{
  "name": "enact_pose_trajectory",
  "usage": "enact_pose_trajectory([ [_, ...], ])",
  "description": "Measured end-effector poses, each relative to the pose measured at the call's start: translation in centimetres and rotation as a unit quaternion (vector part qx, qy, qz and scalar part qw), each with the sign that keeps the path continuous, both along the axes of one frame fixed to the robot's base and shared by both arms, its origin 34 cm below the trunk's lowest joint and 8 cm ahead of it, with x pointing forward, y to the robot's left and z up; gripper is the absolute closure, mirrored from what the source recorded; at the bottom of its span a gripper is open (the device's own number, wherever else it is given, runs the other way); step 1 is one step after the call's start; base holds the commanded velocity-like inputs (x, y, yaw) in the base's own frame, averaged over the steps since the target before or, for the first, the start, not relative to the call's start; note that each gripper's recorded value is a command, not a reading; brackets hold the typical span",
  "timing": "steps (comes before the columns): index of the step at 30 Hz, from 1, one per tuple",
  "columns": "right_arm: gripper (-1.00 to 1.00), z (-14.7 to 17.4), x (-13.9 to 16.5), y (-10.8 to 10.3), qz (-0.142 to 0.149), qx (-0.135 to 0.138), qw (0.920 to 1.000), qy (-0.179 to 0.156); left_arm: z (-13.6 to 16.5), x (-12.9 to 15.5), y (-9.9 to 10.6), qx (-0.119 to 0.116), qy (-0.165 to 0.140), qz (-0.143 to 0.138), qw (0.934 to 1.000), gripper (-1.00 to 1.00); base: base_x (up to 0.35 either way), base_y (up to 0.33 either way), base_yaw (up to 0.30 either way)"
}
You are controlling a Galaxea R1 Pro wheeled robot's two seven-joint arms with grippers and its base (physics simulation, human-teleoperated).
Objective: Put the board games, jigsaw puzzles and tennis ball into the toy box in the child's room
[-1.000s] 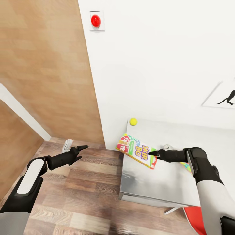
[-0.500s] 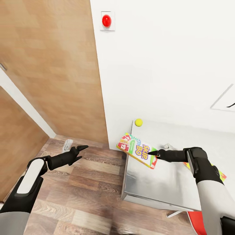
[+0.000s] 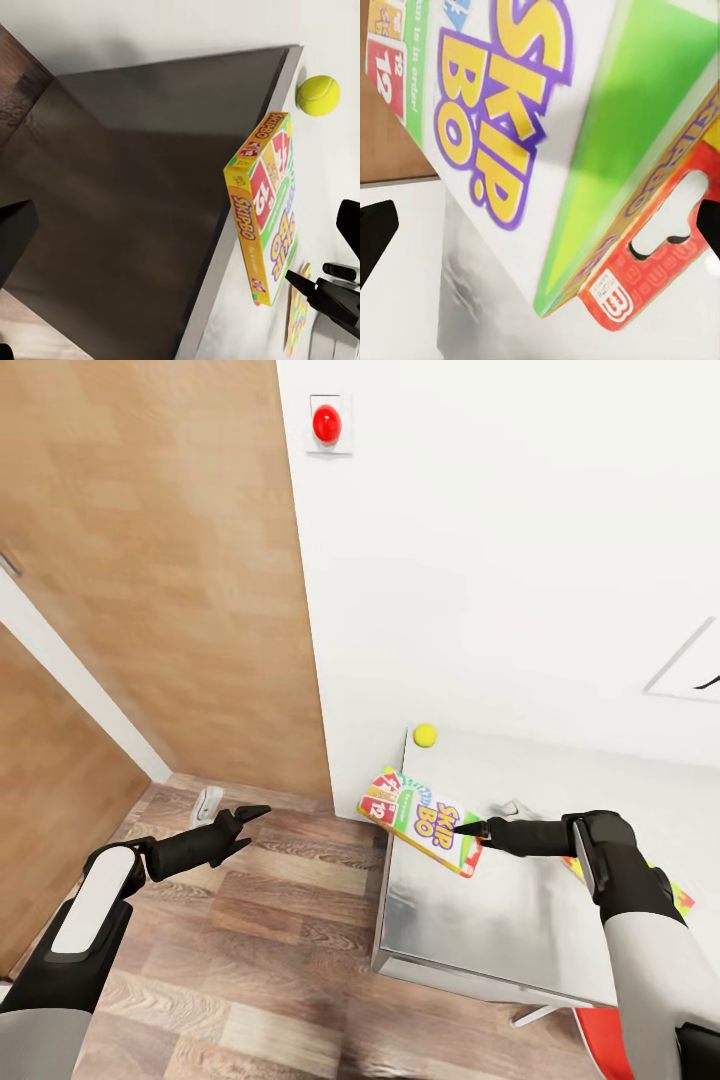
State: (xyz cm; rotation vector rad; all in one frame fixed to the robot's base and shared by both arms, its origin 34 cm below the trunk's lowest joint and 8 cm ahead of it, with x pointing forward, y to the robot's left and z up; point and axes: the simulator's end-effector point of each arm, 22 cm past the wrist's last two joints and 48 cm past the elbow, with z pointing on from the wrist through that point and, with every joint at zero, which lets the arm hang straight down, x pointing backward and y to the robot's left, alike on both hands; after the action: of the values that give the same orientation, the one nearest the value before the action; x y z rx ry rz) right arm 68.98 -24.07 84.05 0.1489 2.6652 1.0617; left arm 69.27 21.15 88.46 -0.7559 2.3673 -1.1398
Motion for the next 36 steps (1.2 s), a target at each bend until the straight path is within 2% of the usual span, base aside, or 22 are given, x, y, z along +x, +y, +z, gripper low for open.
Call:
enact_pose_trajectory([
  [8, -1.0, 0.1, 0.1, -0.3, -0.001, -0.002, 1.0, -0.002, 0.0, 0.0, 0.0, 0.0, 0.0, 0.0, 1.0, -1.0, 0.0, 0.0, 0.0],
  [12, -1.0, 0.8, 0.7, -1.5, -0.01, -0.01, 0.9998, -0.014, -0.1, 0.0, 0.1, 0.002, 0.0, 0.0, 1.0, -1.0, 0.0, 0.0, 0.0],
  [15, -1.0, 2.5, 1.9, -4.3, -0.03, -0.029, 0.9982, -0.043, -0.5, -0.1, 0.2, 0.011, 0.003, -0.001, 0.9999, -1.0, 0.0, 0.0, 0.0],
  [16, -1.0, 2.5, 2.0, -4.3, -0.03, -0.029, 0.9982, -0.043, -0.5, -0.1, 0.2, 0.012, 0.003, -0.001, 0.9999, -1.0, 0.0, 0.0, 0.0],
  [18, -1.0, 4.2, 2.8, -6.5, -0.047, -0.043, 0.9956, -0.069, -1.2, -0.2, 0.6, 0.023, 0.008, 0.002, 0.9997, -1.0, 0.0, 0.0, 0.0],
  [19, -1.0, 4.2, 2.8, -6.6, -0.048, -0.044, 0.9955, -0.069, -1.2, -0.2, 0.6, 0.023, 0.008, 0.002, 0.9997, -1.0, 0.0, 0.0, 0.0],
  [21, -1.0, 6.0, 3.6, -8.5, -0.063, -0.058, 0.9917, -0.096, -2.3, -0.4, 0.9, 0.036, 0.016, 0.008, 0.9992, -1.0, 0.0, 0.0, 0.0],
  [24, -1.0, 6.8, 3.8, -9.5, -0.071, -0.066, 0.9894, -0.108, -3.0, -0.5, 1.1, 0.042, 0.021, 0.012, 0.9988, -1.0, 0.0, 0.0, 0.0],
  [27, -1.0, 8.8, 3.6, -11.8, -0.09, -0.088, 0.9822, -0.139, -5.0, -0.9, 1.5, 0.056, 0.035, 0.022, 0.9976, -1.0, 0.0, 0.0, 0.0],
  [30, -1.0, 9.5, 3.5, -12.5, -0.095, -0.097, 0.9793, -0.15, -5.6, -1.0, 1.5, 0.061, 0.038, 0.025, 0.9971, -1.0, 0.0, 0.0, 0.0],
  [31, -1.0, 11.0, 3.1, -13.5, -0.101, -0.114, 0.9735, -0.171, -6.8, -1.1, 1.7, 0.07, 0.042, 0.028, 0.9962, -1.0, 0.0, 0.0, 0.0],
  [34, -1.0, 11.7, 2.9, -14.0, -0.104, -0.123, 0.9702, -0.181, -7.5, -1.1, 1.7, 0.074, 0.044, 0.029, 0.9958, -1.0, 0.0, 0.0, 0.0],
  [36, -1.0, 12.7, 2.4, -14.7, -0.107, -0.138, 0.9649, -0.196, -8.8, -1.4, 1.7, 0.083, 0.044, 0.031, 0.9951, -1.0, 0.0, 0.0, 0.0],
])
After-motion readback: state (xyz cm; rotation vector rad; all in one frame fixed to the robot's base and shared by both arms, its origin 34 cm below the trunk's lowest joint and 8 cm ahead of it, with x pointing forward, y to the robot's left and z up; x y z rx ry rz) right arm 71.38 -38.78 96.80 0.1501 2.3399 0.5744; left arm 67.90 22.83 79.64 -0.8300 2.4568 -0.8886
